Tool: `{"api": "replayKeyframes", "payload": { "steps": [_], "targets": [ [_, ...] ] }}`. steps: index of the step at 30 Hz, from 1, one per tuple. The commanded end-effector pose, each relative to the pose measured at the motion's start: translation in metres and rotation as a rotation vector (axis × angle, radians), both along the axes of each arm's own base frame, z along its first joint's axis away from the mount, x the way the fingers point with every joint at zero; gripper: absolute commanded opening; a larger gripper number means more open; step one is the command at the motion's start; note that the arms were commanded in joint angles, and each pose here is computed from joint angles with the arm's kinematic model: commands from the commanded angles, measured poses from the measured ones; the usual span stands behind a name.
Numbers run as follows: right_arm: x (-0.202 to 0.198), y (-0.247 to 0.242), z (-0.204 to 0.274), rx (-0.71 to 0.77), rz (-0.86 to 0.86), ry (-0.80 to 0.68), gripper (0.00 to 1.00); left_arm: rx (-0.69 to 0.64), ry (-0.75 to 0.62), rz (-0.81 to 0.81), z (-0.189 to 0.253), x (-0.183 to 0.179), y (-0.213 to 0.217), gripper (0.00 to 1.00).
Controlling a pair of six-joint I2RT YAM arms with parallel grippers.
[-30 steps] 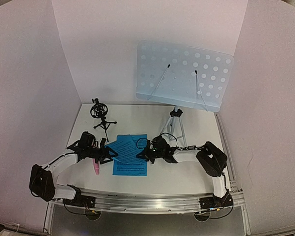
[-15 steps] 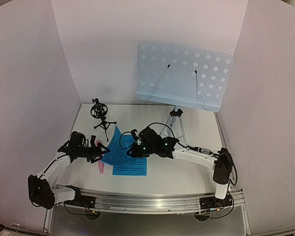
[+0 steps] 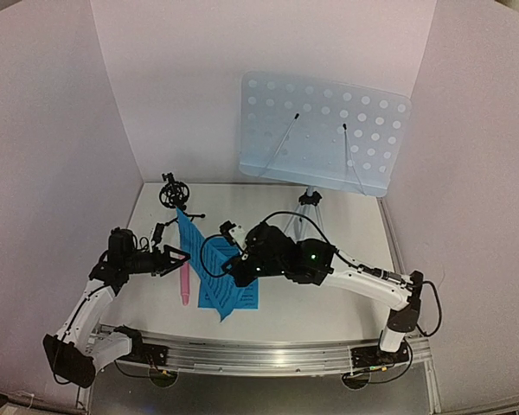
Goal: Set up the instrument practice props
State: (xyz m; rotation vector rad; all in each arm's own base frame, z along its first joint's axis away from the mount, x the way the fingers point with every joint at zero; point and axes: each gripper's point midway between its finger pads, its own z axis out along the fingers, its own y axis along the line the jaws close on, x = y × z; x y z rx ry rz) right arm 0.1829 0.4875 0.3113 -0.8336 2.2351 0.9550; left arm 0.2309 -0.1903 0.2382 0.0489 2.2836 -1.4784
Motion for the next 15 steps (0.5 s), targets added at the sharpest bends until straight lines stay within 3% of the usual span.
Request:
{"api": "replayKeyframes", "payload": {
  "steps": [1,8,15],
  "targets": [
    [-0.007,-0.022,0.067,0.061,0.033,-0.173,0.0,-0.076,-0.232,-0.103,0.061,-0.004,-0.009,0.86],
    [0.015,-0.05,0.153,0.189,-0.123,-0.346,0.0,-0.18,-0.438,-0.114,0.132,-0.001,-0.012,0.87],
    [0.018,-0.057,0.21,0.344,-0.152,-0.472,0.0,-0.293,-0.622,-0.134,0.189,0.007,-0.016,0.92]
  ]
}}
